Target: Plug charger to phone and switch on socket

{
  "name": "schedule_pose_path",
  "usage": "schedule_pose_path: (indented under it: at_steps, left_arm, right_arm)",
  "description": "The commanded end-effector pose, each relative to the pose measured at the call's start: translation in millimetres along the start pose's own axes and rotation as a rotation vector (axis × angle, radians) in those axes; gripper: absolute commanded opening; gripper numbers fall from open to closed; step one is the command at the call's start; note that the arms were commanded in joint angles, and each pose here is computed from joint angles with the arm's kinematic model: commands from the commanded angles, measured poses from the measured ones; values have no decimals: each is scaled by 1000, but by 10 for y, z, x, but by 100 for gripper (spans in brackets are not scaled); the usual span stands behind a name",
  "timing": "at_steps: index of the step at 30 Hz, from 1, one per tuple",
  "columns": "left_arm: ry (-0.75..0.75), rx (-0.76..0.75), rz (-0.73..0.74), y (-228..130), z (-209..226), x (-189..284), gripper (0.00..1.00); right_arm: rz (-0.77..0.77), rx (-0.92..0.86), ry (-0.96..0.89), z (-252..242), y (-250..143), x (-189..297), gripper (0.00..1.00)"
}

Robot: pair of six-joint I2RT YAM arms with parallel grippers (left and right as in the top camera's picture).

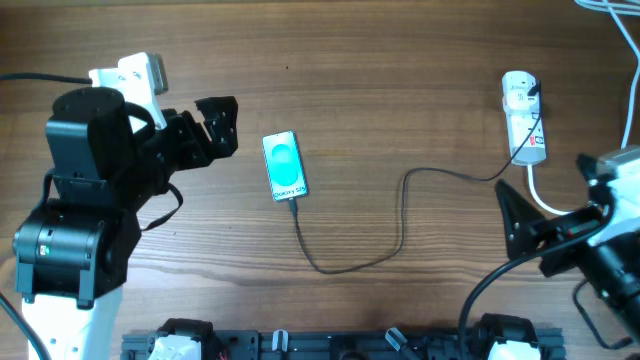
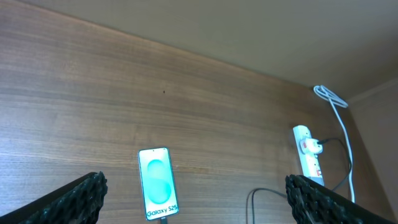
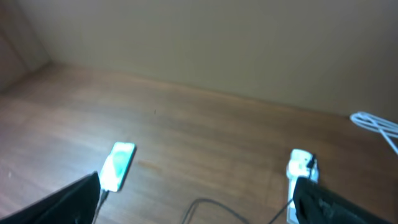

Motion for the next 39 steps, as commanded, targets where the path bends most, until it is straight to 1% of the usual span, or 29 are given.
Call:
schedule_pose_path:
  at_steps: [1, 6, 9, 14, 20, 22, 30, 32, 39]
  left_arm:
    - [9, 1, -12, 25, 16, 5, 100]
    - [9, 1, -12, 25, 16, 5, 100]
    - [9, 1, -12, 25, 16, 5, 100]
    - [9, 1, -12, 25, 15, 5, 100]
    - [9, 1, -12, 25, 16, 5, 100]
    - [9, 1, -12, 25, 16, 5, 100]
    - [9, 1, -12, 25, 15, 5, 100]
    - [9, 1, -12, 25, 16, 5, 100]
    - [9, 1, -12, 25, 16, 5, 100]
  right_arm:
    - [-8, 40, -55, -35, -269, -252, 100]
    - [-127, 58, -101, 24, -871, -695, 99]
    - [-209, 57, -125, 121, -1256, -851, 100]
    - [-251, 53, -141, 259, -1823, -1055, 100]
    - [-243, 50, -134, 361, -2215, -1196, 100]
    - [-243, 34, -133, 375, -2277, -1219, 100]
    - [-271, 34, -141, 369, -2240, -1197, 100]
    - [-330, 56, -162, 352, -2214, -1215, 100]
    - [-324, 57, -160, 354, -2224, -1219, 100]
Point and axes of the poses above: each gripper's point midway between its finger pads, its own x axis back along the fingers, its own z axis along the line the jaws close on, y = z × x, the point moved 5 cm from there along x, back along the fingers, and after that the axes turned 13 degrees about x, right-handed, at the moved point
